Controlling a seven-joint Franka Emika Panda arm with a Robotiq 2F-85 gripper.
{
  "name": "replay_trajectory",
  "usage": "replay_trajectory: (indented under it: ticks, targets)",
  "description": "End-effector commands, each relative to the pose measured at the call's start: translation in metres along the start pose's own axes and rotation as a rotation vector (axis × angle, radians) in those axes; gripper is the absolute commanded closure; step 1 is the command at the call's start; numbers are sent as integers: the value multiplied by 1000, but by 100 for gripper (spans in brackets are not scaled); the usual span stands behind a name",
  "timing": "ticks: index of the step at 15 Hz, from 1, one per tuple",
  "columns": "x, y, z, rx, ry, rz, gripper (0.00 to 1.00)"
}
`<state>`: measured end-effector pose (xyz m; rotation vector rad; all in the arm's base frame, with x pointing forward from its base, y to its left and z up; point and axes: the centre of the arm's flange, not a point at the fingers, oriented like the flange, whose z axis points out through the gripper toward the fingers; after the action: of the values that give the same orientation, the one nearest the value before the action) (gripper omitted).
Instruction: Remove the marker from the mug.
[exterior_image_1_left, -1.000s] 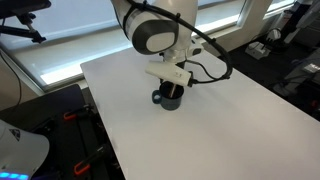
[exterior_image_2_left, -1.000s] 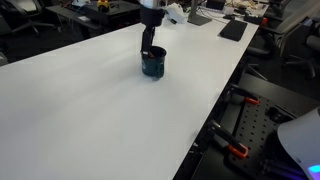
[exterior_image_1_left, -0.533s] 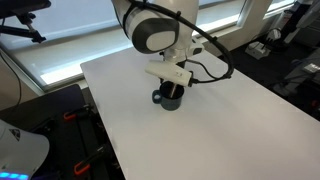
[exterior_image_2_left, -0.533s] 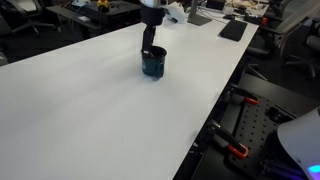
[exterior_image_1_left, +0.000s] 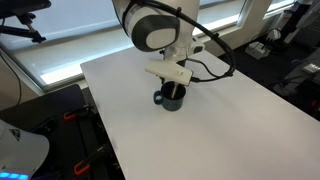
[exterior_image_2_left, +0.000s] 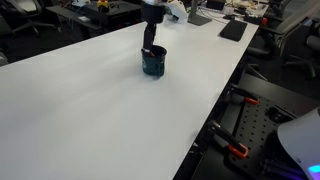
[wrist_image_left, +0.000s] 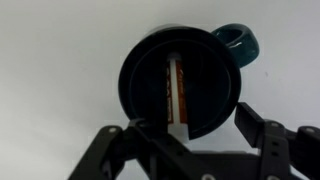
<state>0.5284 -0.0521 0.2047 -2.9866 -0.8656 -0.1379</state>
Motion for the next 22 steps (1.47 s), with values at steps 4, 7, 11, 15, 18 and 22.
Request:
replay_trajectory:
  ticks: [4, 7, 11, 15, 18, 22]
  targets:
    - [-8, -3, -7, 27, -18, -14, 26]
    - [-8, -4, -6, 33, -25, -16, 46]
    - [-9, -4, -5, 37, -29, -16, 40]
    - [-8, -4, -5, 37, -30, -17, 36]
    - [-8, -4, -5, 38, -30, -16, 37]
    - [-7, 1, -11, 53, -3, 8, 35]
